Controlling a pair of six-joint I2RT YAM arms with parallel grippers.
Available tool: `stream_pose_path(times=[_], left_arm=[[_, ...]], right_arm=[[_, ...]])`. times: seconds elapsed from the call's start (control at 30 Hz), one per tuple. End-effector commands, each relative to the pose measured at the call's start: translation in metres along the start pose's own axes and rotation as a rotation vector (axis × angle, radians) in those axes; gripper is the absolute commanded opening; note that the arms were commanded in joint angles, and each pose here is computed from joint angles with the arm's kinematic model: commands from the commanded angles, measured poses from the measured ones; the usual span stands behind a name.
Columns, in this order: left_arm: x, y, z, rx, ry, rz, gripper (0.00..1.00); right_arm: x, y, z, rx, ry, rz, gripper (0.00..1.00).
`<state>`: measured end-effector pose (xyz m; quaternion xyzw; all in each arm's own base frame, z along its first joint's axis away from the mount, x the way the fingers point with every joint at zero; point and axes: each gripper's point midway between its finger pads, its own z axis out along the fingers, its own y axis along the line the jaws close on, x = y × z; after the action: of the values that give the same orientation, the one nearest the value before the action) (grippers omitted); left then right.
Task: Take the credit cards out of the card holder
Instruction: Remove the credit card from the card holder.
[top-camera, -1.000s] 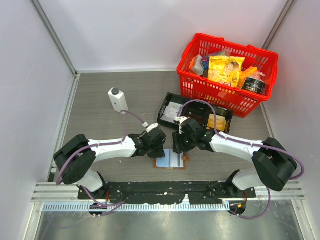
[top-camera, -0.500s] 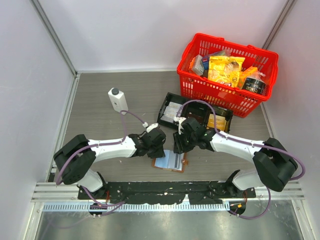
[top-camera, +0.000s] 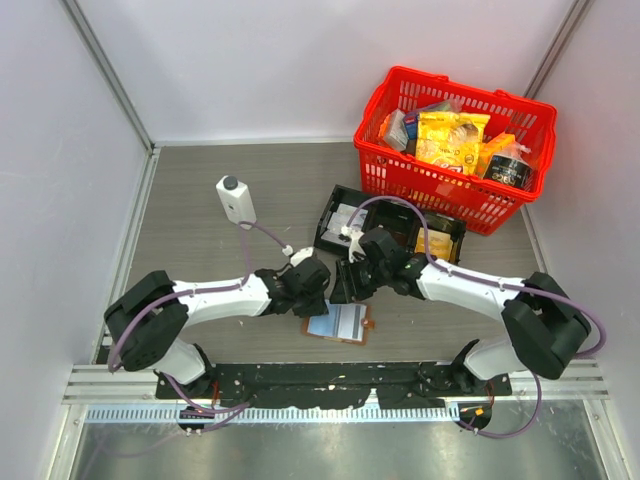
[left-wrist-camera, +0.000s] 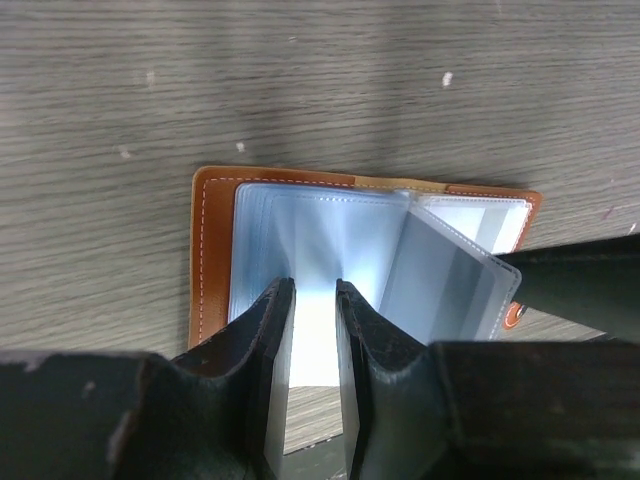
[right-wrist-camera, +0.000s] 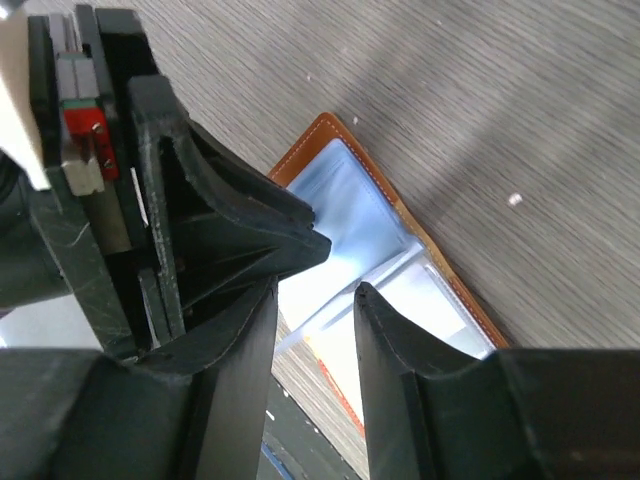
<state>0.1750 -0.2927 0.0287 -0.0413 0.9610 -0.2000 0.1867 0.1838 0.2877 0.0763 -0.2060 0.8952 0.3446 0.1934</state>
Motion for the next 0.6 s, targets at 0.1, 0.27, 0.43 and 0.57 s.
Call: stream_pose_path(times=[0.1, 0.27, 0.43, 0.57], left_arm=[[-0.014, 0.037, -0.024, -0.118, -0.118, -0.030, 0.28], [-0.029, 0.046, -0.050, -0.108, -0.226, -0.087, 0.31], [-0.028, 0.052, -0.059, -0.087, -0.249, -0.122, 0.31], [-0.029, 0.055, -0.065, -0.096, -0.249, -0.125, 0.31]], right_arm=[[-0.030, 0.026, 0.024, -0.136, -0.057, 0.056, 0.45], [-0.034, 0.025, 0.036, -0.141, -0.055, 0.072, 0.48], [-0.052, 0.040, 0.045, -0.199, -0.051, 0.116, 0.49], [-0.060, 0.047, 0.051, -0.210, -0.036, 0.157, 0.51]])
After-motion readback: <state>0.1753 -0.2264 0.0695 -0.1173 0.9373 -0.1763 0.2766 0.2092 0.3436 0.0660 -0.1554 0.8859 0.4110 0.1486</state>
